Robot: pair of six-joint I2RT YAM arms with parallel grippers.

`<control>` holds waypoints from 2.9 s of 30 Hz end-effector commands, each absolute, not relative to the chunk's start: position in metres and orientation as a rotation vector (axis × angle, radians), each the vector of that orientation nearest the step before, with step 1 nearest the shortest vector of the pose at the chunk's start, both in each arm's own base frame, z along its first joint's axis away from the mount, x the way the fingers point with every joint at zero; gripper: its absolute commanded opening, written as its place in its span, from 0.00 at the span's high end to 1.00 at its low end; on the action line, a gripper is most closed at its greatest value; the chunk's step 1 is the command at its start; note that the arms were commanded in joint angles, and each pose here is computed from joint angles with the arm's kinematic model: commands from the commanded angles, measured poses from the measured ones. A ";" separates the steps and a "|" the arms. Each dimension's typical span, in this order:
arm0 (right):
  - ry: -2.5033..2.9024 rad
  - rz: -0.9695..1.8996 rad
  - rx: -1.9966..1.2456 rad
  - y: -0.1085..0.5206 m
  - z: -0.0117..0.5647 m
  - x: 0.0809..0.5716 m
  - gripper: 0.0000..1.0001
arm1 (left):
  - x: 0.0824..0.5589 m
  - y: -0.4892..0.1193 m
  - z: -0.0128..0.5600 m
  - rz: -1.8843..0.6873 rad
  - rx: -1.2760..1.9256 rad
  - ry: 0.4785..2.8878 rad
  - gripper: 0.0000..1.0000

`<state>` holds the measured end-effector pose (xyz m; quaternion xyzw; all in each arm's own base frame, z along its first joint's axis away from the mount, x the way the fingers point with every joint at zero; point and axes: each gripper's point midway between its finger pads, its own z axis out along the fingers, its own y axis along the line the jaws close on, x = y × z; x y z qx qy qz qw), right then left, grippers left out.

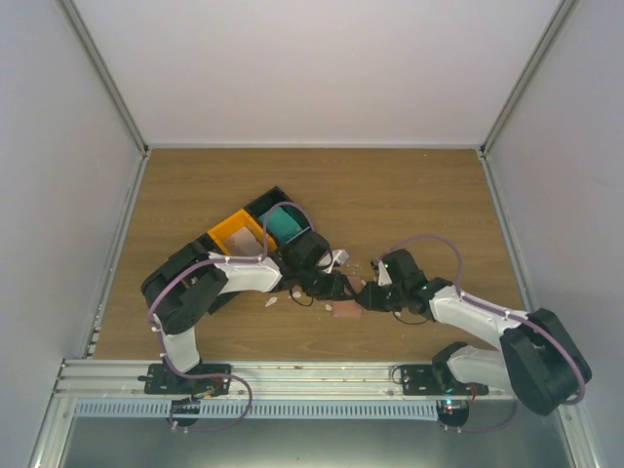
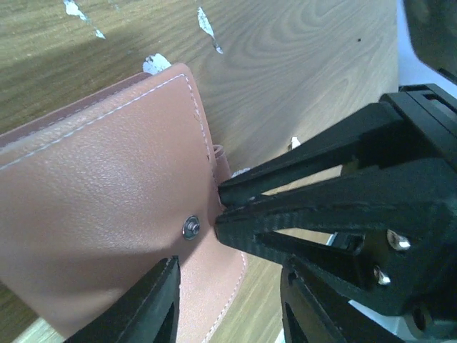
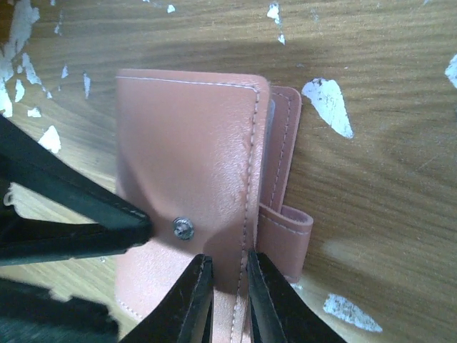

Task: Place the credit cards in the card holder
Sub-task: Close the card holder at the center of the board.

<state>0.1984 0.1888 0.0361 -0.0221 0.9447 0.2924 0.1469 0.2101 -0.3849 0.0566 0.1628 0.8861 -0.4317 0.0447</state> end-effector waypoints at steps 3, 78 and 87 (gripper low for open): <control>2.792 0.854 -0.062 0.188 0.013 0.186 0.84 | 0.216 -0.366 0.073 -1.200 0.431 2.641 0.45; 2.694 0.718 0.033 0.169 0.022 0.209 0.74 | 0.190 -0.373 0.079 -1.635 0.473 2.530 1.00; 2.448 0.689 0.026 0.159 0.098 0.229 0.56 | 0.208 -0.357 0.132 -1.583 0.524 2.505 1.00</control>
